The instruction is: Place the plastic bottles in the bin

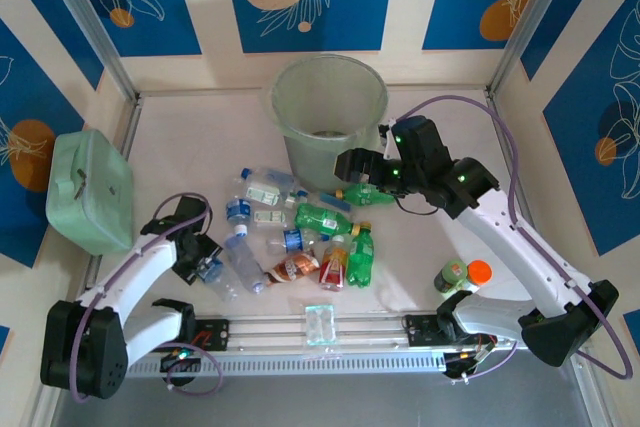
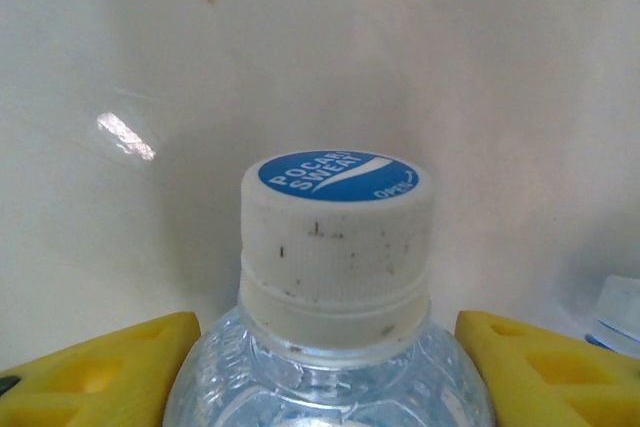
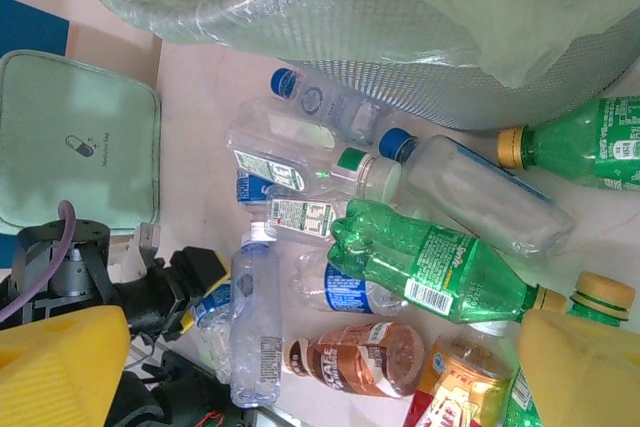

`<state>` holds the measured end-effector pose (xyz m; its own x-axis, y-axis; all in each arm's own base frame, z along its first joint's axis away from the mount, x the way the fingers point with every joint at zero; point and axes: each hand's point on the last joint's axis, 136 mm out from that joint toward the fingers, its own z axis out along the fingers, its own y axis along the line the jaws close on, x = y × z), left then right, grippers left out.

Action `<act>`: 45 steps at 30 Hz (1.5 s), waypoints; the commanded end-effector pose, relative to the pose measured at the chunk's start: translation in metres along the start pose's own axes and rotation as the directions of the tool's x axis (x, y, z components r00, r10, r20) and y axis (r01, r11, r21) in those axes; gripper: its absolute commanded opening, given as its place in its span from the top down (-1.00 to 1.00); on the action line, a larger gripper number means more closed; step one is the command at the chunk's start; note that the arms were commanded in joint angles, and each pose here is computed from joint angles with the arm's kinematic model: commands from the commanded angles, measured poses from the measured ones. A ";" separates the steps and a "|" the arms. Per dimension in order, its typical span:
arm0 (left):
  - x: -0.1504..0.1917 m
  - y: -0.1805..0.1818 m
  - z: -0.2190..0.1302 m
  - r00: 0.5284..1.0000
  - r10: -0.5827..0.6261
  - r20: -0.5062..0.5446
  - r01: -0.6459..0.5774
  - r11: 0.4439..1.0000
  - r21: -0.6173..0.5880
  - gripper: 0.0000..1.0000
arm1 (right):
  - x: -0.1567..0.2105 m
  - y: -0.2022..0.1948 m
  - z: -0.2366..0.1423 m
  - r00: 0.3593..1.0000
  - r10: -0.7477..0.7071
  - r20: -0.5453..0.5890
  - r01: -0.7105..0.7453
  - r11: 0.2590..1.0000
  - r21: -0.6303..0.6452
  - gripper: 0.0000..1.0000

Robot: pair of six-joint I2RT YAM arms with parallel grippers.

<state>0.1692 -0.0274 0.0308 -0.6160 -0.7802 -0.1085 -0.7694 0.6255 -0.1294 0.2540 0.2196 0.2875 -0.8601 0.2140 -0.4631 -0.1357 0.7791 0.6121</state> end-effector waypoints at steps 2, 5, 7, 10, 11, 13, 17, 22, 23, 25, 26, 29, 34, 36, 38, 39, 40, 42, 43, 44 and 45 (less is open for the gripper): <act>-0.011 -0.002 -0.018 0.999 0.019 0.048 -0.020 1.000 0.008 -0.14 | -0.007 0.017 -0.008 1.000 -0.018 0.018 0.019 0.999 -0.045 -1.00; -0.020 -0.005 -0.034 0.995 0.033 0.096 -0.035 0.999 0.015 -0.14 | -0.008 0.028 -0.011 0.999 -0.037 0.015 0.038 0.997 -0.073 -1.00; -0.028 -0.009 -0.048 0.990 0.043 0.135 -0.047 0.998 0.030 -0.14 | -0.007 0.037 -0.012 0.998 -0.061 0.010 0.062 0.994 -0.092 -1.00; -0.045 -0.021 -0.077 0.975 0.055 0.216 -0.071 0.995 0.069 -0.14 | -0.005 0.056 -0.012 0.994 -0.108 -0.004 0.106 0.986 -0.130 -1.00; -0.051 -0.026 -0.089 0.967 0.052 0.248 -0.076 0.993 0.088 -0.14 | -0.003 0.063 -0.011 0.992 -0.125 -0.010 0.122 0.982 -0.144 -1.00; -0.063 -0.041 -0.112 0.952 0.047 0.302 -0.094 0.985 0.143 -0.15 | -0.001 0.077 -0.011 0.987 -0.159 -0.022 0.152 0.972 -0.177 -1.00; -0.080 -0.095 -0.165 0.926 0.011 0.377 -0.160 0.917 0.366 -0.14 | 0.005 0.108 -0.009 0.970 -0.236 -0.053 0.217 0.946 -0.240 -1.00; -0.073 -0.177 -0.240 0.929 -0.027 0.368 -0.276 0.611 0.742 -0.10 | 0.010 0.139 -0.007 0.947 -0.310 -0.080 0.273 0.913 -0.303 -1.00; -0.067 -0.193 -0.259 0.932 -0.022 0.362 -0.302 0.507 0.808 -0.10 | 0.010 0.144 -0.008 0.945 -0.315 -0.084 0.273 0.907 -0.322 -0.99; -0.058 -0.213 -0.294 0.935 -0.027 0.354 -0.329 0.307 0.893 -0.10 | 0.010 0.154 -0.011 0.944 -0.317 -0.089 0.267 0.894 -0.359 -0.99; -0.054 -0.219 -0.308 0.940 -0.032 0.341 -0.326 0.219 0.919 -0.10 | 0.010 0.159 -0.013 0.944 -0.319 -0.089 0.264 0.888 -0.377 -0.99; -0.043 -0.231 -0.341 0.955 -0.012 0.297 -0.297 0.010 0.955 -0.10 | 0.009 0.170 -0.019 0.941 -0.327 -0.084 0.263 0.866 -0.426 -0.98; -0.030 -0.237 -0.388 0.977 0.040 0.211 -0.190 -0.297 0.936 -0.08 | 0.005 0.182 -0.027 0.948 -0.302 -0.102 0.212 0.837 -0.505 -0.98; -0.030 -0.235 -0.399 0.982 0.044 0.186 -0.158 -0.362 0.919 -0.08 | 0.001 0.189 -0.033 0.953 -0.284 -0.104 0.185 0.820 -0.542 -0.98; -0.030 -0.233 -0.410 0.983 0.043 0.177 -0.143 -0.417 0.897 -0.08 | -0.003 0.195 -0.037 0.958 -0.266 -0.106 0.160 0.804 -0.573 -0.98; -0.029 -0.233 -0.413 0.983 0.048 0.175 -0.137 -0.435 0.890 -0.08 | -0.005 0.198 -0.039 0.960 -0.260 -0.108 0.149 0.793 -0.590 -0.98; -0.029 -0.232 -0.417 0.983 0.052 0.174 -0.132 -0.452 0.882 -0.08 | -0.006 0.202 -0.041 0.961 -0.255 -0.109 0.137 0.779 -0.612 -0.98; -0.027 -0.233 -0.422 0.983 0.066 0.173 -0.121 -0.477 0.871 -0.07 | -0.008 0.209 -0.044 0.961 -0.251 -0.113 0.120 0.751 -0.649 -0.98; -0.025 -0.231 -0.426 0.982 0.071 0.175 -0.118 -0.495 0.861 -0.06 | -0.010 0.212 -0.044 0.962 -0.248 -0.117 0.111 0.741 -0.663 -0.98; -0.024 -0.231 -0.428 0.981 0.076 0.176 -0.113 -0.510 0.852 -0.06 | -0.011 0.214 -0.043 0.962 -0.243 -0.126 0.098 0.735 -0.671 -0.98; -0.022 -0.230 -0.430 0.982 0.080 0.173 -0.106 -0.522 0.846 -0.05 | -0.013 0.216 -0.042 0.963 -0.235 -0.131 0.086 0.729 -0.679 -0.98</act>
<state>0.3155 -0.1554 0.4534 -0.6273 -0.7406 -0.2408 0.5039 -0.1502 -0.8506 0.2195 0.3510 0.4334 -0.8532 -0.0395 -0.5200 -0.5071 0.2954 0.8097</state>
